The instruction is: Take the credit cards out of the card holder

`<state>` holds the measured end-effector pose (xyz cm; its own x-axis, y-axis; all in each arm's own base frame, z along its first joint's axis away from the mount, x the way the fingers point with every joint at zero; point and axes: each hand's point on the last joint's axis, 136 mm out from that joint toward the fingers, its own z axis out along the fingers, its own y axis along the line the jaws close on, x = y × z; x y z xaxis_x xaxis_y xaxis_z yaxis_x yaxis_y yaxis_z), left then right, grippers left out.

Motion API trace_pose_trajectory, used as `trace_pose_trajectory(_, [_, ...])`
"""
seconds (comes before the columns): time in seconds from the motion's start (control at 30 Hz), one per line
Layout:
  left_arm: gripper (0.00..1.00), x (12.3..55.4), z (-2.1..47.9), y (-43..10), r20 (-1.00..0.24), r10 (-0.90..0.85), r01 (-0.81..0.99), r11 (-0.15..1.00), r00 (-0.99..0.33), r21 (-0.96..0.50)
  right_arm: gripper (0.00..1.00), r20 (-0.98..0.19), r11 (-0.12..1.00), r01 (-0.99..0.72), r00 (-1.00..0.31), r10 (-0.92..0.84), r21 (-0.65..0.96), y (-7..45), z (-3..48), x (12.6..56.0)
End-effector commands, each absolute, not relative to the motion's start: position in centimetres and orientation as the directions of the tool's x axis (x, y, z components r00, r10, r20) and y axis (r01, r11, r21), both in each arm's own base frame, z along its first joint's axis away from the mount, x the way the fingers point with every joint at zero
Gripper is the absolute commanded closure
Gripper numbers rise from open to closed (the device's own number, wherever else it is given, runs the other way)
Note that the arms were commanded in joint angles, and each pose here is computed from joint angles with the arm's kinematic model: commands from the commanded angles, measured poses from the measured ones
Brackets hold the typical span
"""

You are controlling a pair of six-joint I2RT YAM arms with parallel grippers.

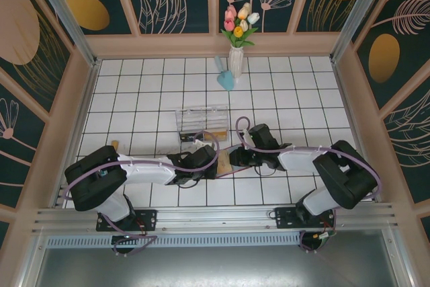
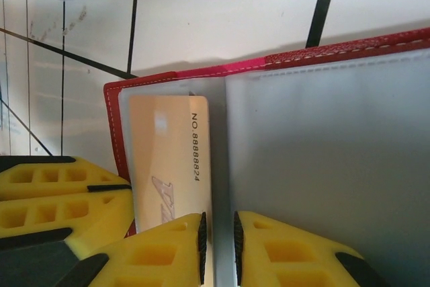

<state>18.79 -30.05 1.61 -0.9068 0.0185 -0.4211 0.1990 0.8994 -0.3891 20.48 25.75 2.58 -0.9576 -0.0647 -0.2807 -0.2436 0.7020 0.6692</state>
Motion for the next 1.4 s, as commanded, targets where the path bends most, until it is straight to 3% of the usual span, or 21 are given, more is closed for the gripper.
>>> trace_pose_trajectory(0.0, [0.87, 17.5, -1.0, -27.7, -0.363, 0.088, 0.198, 0.94, -0.928, -0.278, 0.79, -0.327, 0.686, -0.295, -0.941, -0.088, 0.665, 26.7, 3.1, 21.3])
trace_pose_trajectory(0.3, [0.87, 17.3, -1.1, -28.1, -0.354, 0.09, 0.202, 0.935, -0.931, -0.292, 0.84, -0.298, 0.646, -0.288, -0.95, -0.097, 0.707, 27.3, 3.0, 20.7])
trace_pose_trajectory(0.47, [0.87, 17.3, -1.1, -28.1, -0.354, 0.091, 0.203, 0.934, -0.931, -0.293, 1.0, -0.295, 0.636, -0.282, -0.951, -0.089, 0.718, 27.2, 3.2, 20.7])
trace_pose_trajectory(1.37, [0.89, 17.1, -1.0, -25.7, -0.366, 0.172, 0.255, 0.948, -0.915, -0.19, 1.0, -0.325, 0.684, -0.243, -0.946, -0.009, 0.687, 24.4, 4.0, 21.4])
